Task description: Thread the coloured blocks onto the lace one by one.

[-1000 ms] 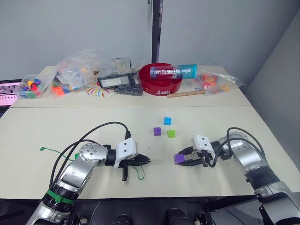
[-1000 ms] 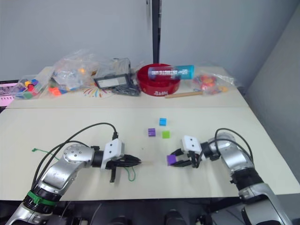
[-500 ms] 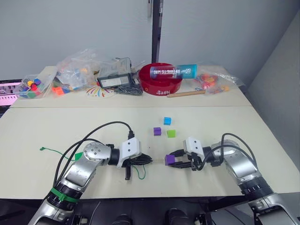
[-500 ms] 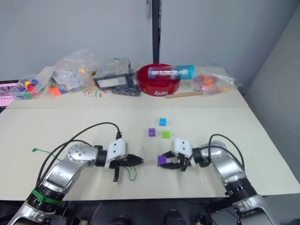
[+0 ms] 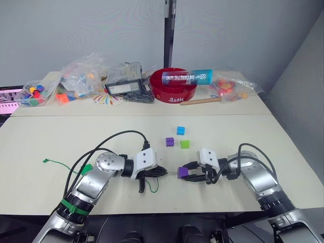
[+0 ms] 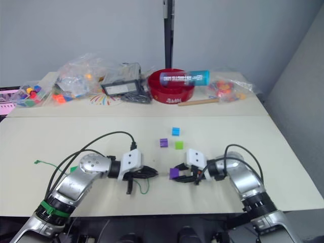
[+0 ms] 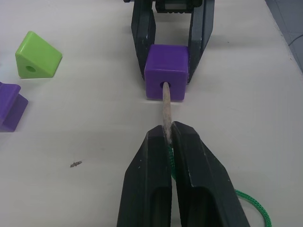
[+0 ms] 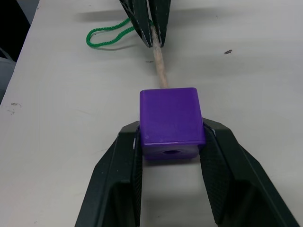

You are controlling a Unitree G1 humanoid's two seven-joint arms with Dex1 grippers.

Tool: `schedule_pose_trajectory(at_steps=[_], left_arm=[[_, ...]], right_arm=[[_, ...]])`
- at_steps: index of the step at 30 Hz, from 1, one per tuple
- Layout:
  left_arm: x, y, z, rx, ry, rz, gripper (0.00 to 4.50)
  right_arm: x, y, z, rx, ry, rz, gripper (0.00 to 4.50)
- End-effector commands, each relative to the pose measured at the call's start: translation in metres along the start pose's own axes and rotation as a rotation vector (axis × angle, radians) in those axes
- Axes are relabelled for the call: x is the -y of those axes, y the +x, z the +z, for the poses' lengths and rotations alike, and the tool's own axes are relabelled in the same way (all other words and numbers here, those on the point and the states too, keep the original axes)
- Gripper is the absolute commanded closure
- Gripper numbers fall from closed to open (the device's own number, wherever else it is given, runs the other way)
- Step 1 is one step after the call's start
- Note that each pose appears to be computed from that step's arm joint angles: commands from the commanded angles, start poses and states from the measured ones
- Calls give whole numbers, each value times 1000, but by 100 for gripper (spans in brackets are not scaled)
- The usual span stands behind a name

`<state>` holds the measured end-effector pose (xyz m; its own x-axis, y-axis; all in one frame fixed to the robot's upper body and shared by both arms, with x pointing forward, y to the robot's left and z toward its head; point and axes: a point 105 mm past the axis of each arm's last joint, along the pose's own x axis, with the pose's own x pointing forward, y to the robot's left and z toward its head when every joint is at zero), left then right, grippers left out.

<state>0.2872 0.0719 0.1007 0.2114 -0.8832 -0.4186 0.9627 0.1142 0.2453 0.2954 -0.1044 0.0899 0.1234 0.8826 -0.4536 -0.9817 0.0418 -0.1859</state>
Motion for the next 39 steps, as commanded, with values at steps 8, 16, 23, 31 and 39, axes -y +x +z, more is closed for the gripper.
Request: schedule_pose_trajectory(at_steps=[8, 16, 23, 31, 39], left_arm=[[-1, 12, 11, 22, 48, -16, 450], [1, 28, 17, 48, 51, -59, 450], [4, 31, 9, 13, 31, -92, 450], [-6, 3, 18, 38, -28, -45, 195], [8, -14, 0, -16, -116, -18, 194]], right_arm=[[2, 3, 13, 9, -39, -8, 332], [3, 8, 17, -3, -36, -22, 332], [2, 10, 21, -6, -35, -24, 332], [-2, 10, 15, -22, -22, -20, 332], [-4, 8, 10, -34, -8, -30, 332]])
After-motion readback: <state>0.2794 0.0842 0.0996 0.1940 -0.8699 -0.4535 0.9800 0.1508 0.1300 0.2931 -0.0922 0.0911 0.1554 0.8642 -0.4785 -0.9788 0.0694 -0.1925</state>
